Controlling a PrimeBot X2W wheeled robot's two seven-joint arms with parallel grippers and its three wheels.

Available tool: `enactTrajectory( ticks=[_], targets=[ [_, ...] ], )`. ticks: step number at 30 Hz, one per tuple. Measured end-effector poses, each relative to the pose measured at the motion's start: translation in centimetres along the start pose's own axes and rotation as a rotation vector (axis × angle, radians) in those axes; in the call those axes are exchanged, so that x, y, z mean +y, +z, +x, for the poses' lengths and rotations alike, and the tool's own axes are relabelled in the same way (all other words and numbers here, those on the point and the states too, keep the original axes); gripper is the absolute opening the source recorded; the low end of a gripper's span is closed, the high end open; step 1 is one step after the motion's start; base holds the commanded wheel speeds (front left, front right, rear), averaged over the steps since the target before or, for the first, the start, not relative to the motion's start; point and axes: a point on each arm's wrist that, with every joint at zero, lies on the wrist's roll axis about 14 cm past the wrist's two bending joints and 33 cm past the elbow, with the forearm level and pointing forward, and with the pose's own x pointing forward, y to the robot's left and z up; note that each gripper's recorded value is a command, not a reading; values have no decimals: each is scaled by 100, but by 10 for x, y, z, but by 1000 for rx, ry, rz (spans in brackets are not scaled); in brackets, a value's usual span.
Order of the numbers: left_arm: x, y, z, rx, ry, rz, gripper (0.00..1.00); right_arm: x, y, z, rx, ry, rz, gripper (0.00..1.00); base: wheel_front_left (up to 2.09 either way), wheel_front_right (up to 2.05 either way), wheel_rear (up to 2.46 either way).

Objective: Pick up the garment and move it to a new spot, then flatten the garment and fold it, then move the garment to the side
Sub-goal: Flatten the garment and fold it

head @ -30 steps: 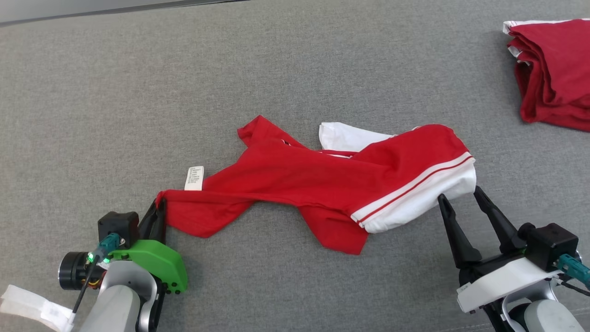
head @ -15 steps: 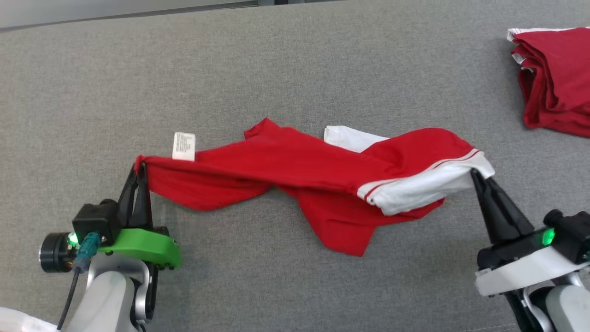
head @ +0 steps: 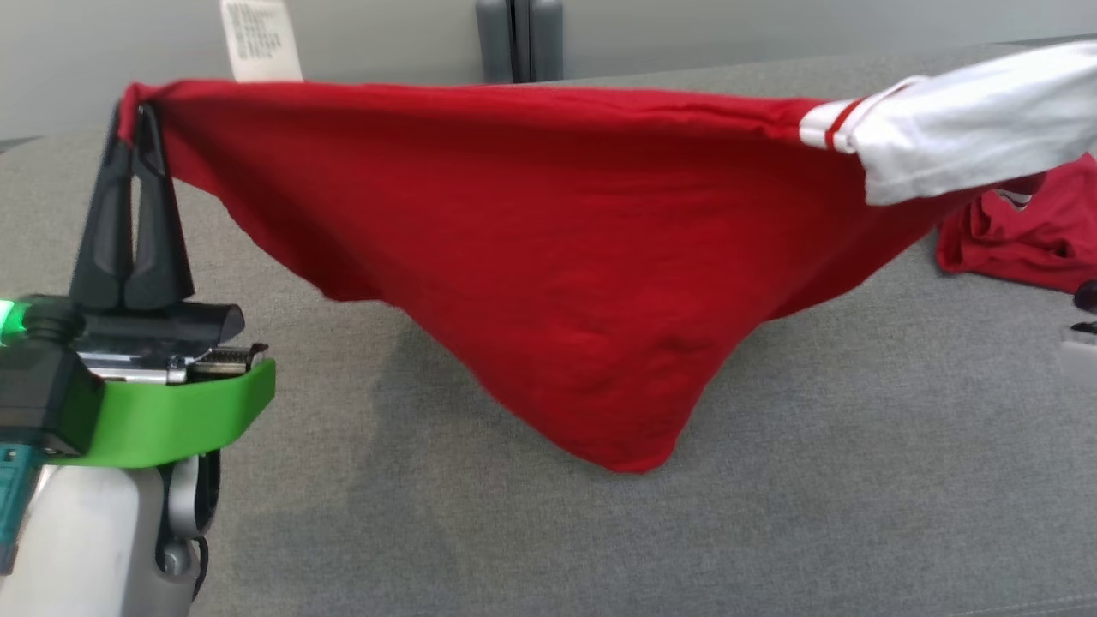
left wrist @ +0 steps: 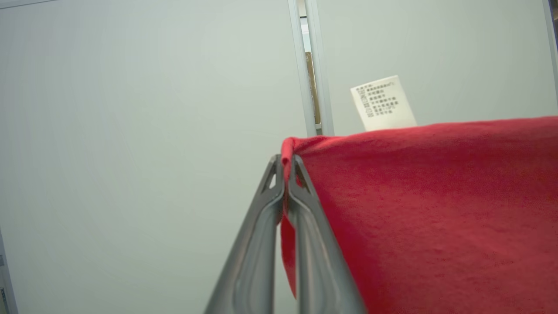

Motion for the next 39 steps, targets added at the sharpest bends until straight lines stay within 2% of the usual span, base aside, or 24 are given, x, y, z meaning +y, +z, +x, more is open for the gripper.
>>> enactTrajectory(
  ticks=[6, 12, 16, 21, 25, 30, 36, 39],
  targets=[
    [-4, 68, 15, -145, -39, 27, 0, -16, 53, 12, -103, -12, -57, 0, 0, 0, 0],
    [-12, 79, 32, -154, -85, 3, 0, -20, 58, 24, -111, -7, -25, 0, 0, 0, 0],
    [-16, 59, 59, -112, -117, -25, 0, -32, 42, 45, -85, -22, -2, 0, 0, 0, 0],
    [-19, 24, 106, -73, -124, -75, 0, -39, 17, 89, -75, -15, 46, 0, 0, 0, 0],
    [-16, -2, 148, -55, -117, -101, 0, -36, 0, 134, -80, -2, 112, 0, 0, 0, 0],
    [2, -33, 187, -17, -59, -109, 0, -22, -16, 185, -103, 18, 169, 0, 0, 0, 0],
    [11, -79, 201, 99, -11, -117, 0, 1, -48, 212, -55, 24, 228, 0, 0, 0, 0],
    [8, -124, 185, 226, 0, -116, 0, 25, -90, 206, 60, 56, 246, 0, 0, 0, 0]
  ],
)
